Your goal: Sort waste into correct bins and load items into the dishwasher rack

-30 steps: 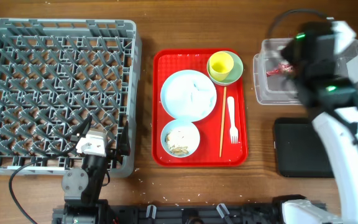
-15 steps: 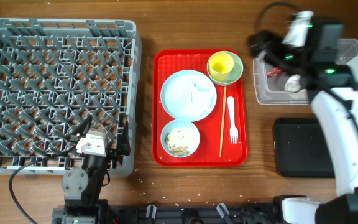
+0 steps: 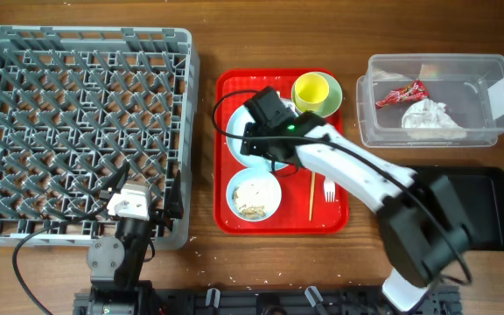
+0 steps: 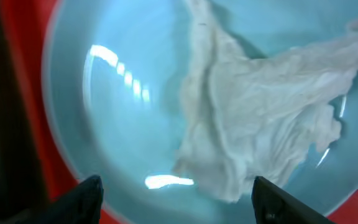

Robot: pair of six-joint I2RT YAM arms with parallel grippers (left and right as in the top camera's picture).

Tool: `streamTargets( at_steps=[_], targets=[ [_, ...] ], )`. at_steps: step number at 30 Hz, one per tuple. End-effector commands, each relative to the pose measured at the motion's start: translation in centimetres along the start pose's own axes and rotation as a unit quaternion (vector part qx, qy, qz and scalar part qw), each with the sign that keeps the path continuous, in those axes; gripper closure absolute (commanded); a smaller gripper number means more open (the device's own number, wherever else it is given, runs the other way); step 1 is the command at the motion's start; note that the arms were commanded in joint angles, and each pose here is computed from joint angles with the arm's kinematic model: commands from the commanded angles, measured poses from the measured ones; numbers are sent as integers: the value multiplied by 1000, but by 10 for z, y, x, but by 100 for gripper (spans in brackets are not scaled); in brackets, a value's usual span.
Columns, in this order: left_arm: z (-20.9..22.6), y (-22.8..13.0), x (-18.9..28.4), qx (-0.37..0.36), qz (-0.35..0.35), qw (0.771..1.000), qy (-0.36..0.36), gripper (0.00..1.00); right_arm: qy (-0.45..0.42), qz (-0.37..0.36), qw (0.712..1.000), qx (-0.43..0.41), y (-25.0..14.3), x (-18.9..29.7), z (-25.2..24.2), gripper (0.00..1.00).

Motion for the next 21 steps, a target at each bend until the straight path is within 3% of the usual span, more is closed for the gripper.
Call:
streamTargets(
  at_steps=[1, 8, 15, 18, 20, 21],
  targets=[
    [-2, -2, 0, -6, 0, 1000, -6, 0, -46, -35, 998, -28, 9, -20, -16, 23],
    [-2, -2, 0, -6, 0, 1000, -6, 0, -74, -95, 992, -45, 26, -18, -24, 23],
    [-2, -2, 0, -6, 0, 1000, -6, 0, -84, -87, 991, -51, 21, -33, -28, 47],
    [-2, -2, 0, -6, 0, 1000, -6, 0, -81, -84, 992, -53, 21, -33, -27, 67],
    [-2, -2, 0, -6, 0, 1000, -6, 0, -71, -71, 994, -53, 19, -29, -22, 96],
    [-2, -2, 0, -6, 0, 1000, -6, 0, -68, -70, 994, -53, 20, -24, -20, 96]
  ],
)
Point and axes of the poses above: each gripper's point midway between its finger pads, its own x axis back along the fingers, its own z axis along the line the jaws close on, y = z × x, the point moved 3 cm from there along x, back along the fingers, and after that the axes turned 5 degrees about -x, right-handed, at the moved point
